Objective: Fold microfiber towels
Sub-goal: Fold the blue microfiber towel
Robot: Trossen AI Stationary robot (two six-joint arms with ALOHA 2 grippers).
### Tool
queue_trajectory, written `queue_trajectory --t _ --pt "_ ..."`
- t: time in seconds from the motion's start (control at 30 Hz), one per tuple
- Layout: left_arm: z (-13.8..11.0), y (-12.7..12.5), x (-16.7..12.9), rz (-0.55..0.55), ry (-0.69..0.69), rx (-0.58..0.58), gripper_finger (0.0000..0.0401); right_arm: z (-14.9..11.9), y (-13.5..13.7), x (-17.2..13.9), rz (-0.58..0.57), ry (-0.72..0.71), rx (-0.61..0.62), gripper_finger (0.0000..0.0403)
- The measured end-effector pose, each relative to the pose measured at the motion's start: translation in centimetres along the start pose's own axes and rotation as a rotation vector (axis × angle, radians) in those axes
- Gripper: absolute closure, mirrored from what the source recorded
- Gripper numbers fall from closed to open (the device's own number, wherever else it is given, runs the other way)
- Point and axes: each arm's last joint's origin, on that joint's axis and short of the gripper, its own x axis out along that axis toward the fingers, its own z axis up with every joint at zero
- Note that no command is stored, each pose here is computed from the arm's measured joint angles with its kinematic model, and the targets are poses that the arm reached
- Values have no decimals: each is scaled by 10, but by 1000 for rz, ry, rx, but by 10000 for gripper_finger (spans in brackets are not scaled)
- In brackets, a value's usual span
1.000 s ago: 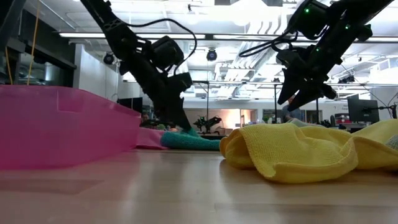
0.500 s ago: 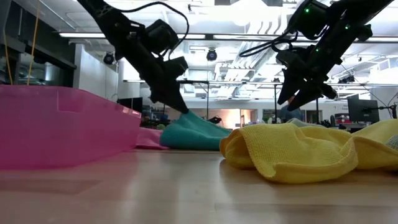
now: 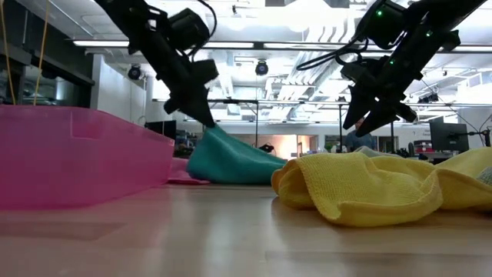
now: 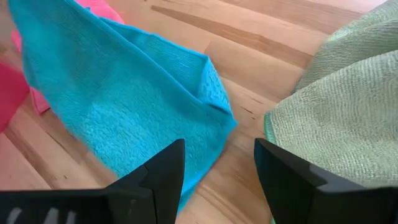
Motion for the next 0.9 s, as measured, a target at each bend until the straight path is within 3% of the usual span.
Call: queue_trajectory --t 0.17,0.6,0.9 --pt "1 1 -5 19 -16 -16 401 0 0 0 0 0 0 217" --pt "-23 5 50 64 155 21 401 2 2 0 24 -16 17 217" --pt "-23 5 52 74 146 39 396 2 2 0 26 -15 14 217"
